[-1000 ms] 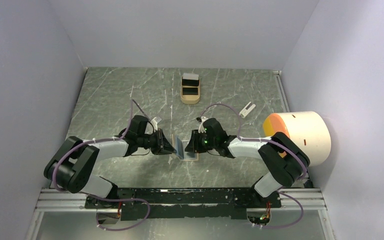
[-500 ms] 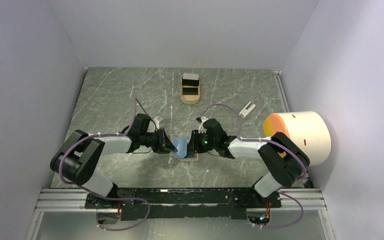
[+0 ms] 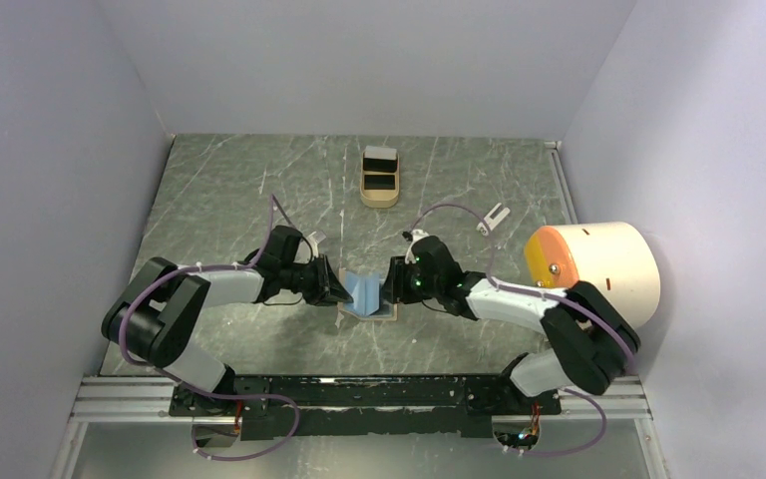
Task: Put the credit cards into the card holder
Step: Insert the credit card into the card holder, then pick up the credit card from the storage box.
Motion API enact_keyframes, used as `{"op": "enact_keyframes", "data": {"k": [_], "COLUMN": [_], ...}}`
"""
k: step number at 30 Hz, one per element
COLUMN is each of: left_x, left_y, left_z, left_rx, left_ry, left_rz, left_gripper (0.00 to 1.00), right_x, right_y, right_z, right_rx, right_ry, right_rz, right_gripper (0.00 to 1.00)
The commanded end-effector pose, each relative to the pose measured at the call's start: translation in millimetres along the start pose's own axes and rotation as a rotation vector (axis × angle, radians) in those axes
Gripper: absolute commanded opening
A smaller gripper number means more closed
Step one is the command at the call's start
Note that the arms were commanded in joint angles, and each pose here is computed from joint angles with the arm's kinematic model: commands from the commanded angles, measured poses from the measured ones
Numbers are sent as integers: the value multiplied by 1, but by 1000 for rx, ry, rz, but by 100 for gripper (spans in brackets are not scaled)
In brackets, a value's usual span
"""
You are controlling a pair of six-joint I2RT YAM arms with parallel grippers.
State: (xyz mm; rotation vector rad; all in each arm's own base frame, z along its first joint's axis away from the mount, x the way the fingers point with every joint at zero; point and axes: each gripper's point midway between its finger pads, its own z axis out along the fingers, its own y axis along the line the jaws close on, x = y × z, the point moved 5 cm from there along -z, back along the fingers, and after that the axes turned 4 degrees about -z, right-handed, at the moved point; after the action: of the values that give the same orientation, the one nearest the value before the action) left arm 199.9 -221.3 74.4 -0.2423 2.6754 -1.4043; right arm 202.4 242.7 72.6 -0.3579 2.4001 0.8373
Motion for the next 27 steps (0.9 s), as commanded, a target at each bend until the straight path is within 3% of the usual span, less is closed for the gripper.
{"op": "enact_keyframes", "data": {"k": [1,13,20,24,27], "left_x": [-7,-7,-8,-7,-6], "left_y": [-4,-7,-8,-4,0], "left_z": [-2,-10,-12,-11,-9], "left_rx": [-17,-40,-45,-60,-60], "left_ry": [-26,-62,-83,-79,-71], "left_rz": [29,31,29,30,26], "left_gripper": [20,30,33,30,20], "right_x": [-20,-69,-84,-104,-127], "right_y": [-10,5,23,20,11], "right_z": [-22,-42,-28,-24,-19], "right_rx": [110,93,2,47,66], "right_ry": [-90,-237,-228,-267,-235], "right_rz": [-36,-168,-153,-202,-207], "right_gripper": [44,45,45,46,47]}}
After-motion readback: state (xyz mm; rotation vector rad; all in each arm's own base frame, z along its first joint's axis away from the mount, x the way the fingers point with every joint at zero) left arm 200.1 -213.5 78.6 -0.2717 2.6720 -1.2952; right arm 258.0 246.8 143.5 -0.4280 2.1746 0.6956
